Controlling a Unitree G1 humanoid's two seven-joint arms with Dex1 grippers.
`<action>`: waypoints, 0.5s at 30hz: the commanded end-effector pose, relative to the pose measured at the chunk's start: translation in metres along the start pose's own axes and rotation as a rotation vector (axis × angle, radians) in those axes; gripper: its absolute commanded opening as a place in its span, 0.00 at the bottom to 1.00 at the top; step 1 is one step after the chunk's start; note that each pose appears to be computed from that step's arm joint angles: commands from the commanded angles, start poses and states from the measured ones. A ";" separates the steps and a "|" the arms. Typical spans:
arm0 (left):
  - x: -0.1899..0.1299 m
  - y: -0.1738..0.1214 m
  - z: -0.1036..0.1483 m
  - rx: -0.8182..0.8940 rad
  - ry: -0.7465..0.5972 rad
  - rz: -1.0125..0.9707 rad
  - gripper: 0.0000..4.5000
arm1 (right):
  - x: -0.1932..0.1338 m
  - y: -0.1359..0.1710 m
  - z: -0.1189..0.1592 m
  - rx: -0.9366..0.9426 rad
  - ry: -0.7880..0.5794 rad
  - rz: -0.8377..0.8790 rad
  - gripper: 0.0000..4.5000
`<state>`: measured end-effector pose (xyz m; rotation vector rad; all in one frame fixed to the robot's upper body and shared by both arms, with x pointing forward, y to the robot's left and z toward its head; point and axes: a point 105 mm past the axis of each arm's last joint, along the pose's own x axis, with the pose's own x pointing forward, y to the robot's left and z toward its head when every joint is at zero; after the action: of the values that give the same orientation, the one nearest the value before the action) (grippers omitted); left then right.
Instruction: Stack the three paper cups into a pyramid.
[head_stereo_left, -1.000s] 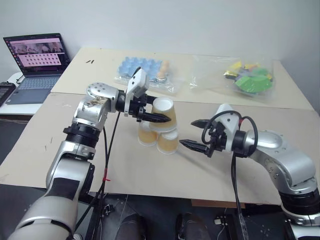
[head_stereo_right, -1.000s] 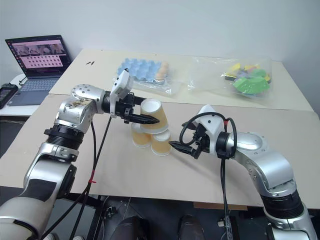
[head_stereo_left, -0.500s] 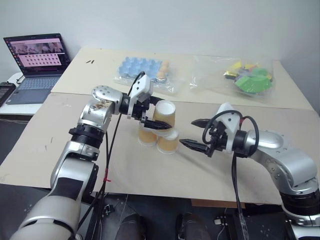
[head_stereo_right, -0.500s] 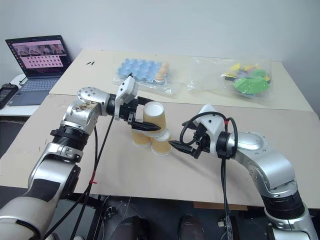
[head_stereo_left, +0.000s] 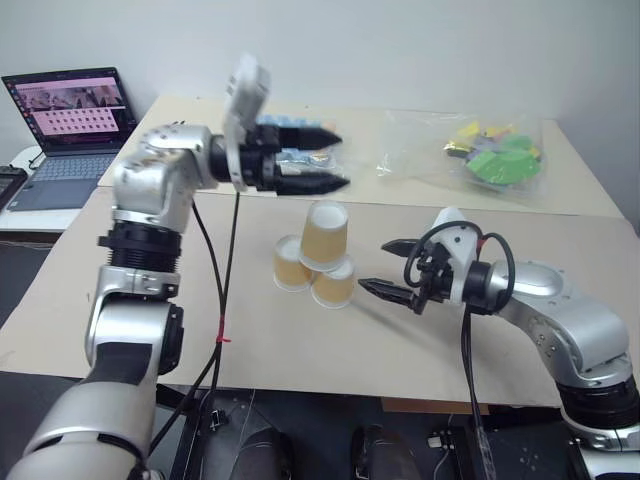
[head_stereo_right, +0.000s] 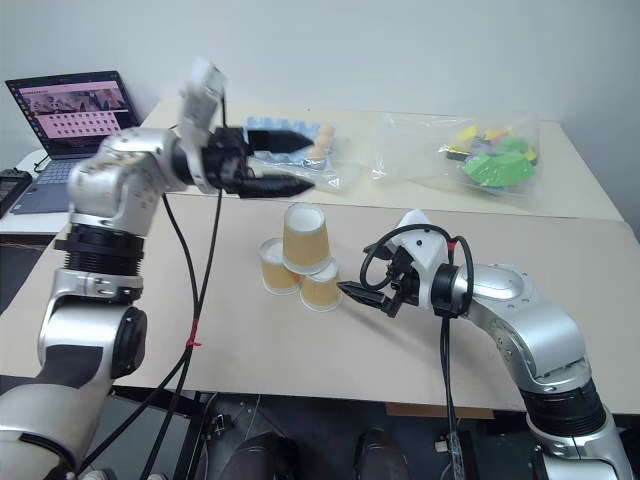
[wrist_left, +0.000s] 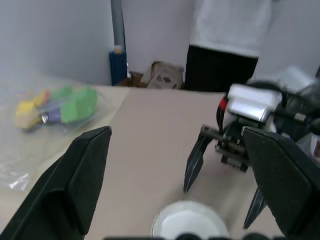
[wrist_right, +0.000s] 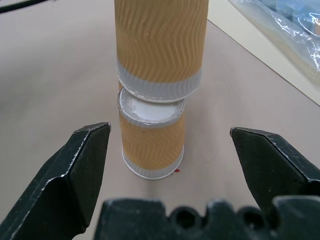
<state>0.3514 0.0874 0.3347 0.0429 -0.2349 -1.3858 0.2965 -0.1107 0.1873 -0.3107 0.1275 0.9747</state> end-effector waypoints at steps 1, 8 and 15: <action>-0.043 0.041 0.026 0.015 -0.164 0.421 0.99 | -0.001 -0.003 0.009 -0.048 -0.035 -0.021 1.00; -0.163 0.061 -0.076 -0.028 0.044 1.180 0.99 | -0.030 -0.067 -0.030 0.026 0.090 -0.378 1.00; -0.260 0.025 -0.134 -0.042 0.172 1.632 0.99 | -0.042 -0.125 -0.083 0.078 0.214 -0.775 1.00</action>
<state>0.3663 0.3195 0.1547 -0.1108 0.0528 0.1575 0.3679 -0.2251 0.1345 -0.3549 0.2852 0.2748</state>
